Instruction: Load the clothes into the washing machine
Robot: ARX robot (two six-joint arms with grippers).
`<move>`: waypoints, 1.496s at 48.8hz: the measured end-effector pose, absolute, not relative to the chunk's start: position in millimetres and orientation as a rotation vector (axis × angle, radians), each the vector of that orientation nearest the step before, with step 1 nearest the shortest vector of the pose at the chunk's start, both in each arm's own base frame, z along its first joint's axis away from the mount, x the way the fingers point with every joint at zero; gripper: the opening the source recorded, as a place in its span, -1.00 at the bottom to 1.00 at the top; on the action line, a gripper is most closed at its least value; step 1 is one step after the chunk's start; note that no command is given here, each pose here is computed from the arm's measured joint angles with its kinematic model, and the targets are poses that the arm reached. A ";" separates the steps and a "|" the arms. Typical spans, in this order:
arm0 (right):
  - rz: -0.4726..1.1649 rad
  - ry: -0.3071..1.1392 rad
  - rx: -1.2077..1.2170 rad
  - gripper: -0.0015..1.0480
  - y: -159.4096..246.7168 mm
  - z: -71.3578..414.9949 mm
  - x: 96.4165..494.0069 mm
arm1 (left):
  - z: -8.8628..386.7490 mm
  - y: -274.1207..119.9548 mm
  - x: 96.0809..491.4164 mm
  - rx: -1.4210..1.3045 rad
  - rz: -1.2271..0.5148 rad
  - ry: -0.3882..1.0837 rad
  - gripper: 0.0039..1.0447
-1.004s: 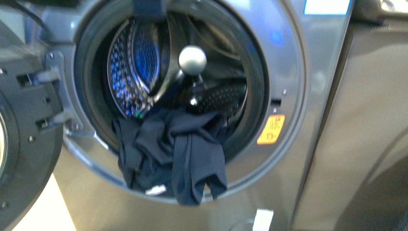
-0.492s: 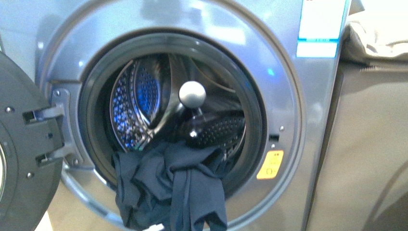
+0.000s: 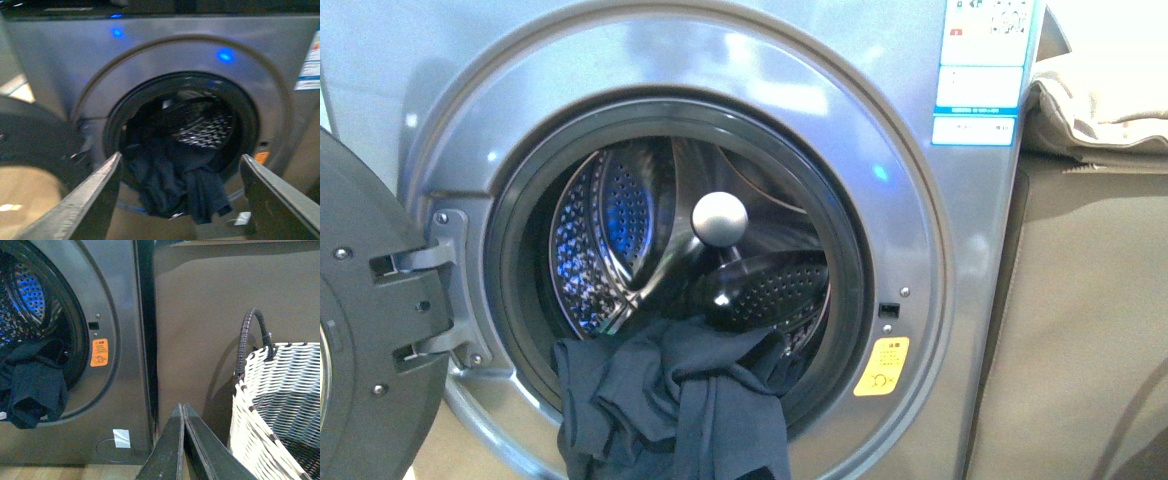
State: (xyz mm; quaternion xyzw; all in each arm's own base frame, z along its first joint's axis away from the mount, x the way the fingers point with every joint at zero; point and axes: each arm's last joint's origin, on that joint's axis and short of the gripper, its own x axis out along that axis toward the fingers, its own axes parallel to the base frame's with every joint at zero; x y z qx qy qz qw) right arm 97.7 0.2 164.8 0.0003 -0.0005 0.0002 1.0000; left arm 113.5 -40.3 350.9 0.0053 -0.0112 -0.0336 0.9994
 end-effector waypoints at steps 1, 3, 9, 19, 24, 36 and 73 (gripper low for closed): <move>0.000 -0.001 0.001 -0.95 0.2 164.8 97.7 | 341.1 -36.8 111.0 0.009 -0.044 -0.021 0.26; 0.001 -0.001 0.001 -0.95 0.2 164.8 97.7 | 323.6 -31.2 108.9 0.005 -0.018 -0.023 0.05; 0.001 -0.001 0.001 -0.95 0.2 164.8 97.7 | 285.2 -23.1 109.3 0.005 -0.005 0.000 -0.43; 0.000 -0.001 0.001 -0.95 0.2 164.8 97.7 | 247.8 -14.5 97.8 -0.001 -0.013 0.000 -0.93; 0.003 -0.001 0.001 -0.95 0.2 164.8 97.7 | 233.0 -9.6 97.4 -0.002 -0.016 0.001 -0.94; 0.003 -0.001 0.001 -0.95 0.2 164.8 97.7 | 208.3 -0.1 97.8 -0.002 0.001 0.006 -0.94; 0.002 -0.001 0.001 -0.95 0.2 164.8 97.7 | 170.2 -0.2 97.4 -0.002 -0.002 -0.001 -0.94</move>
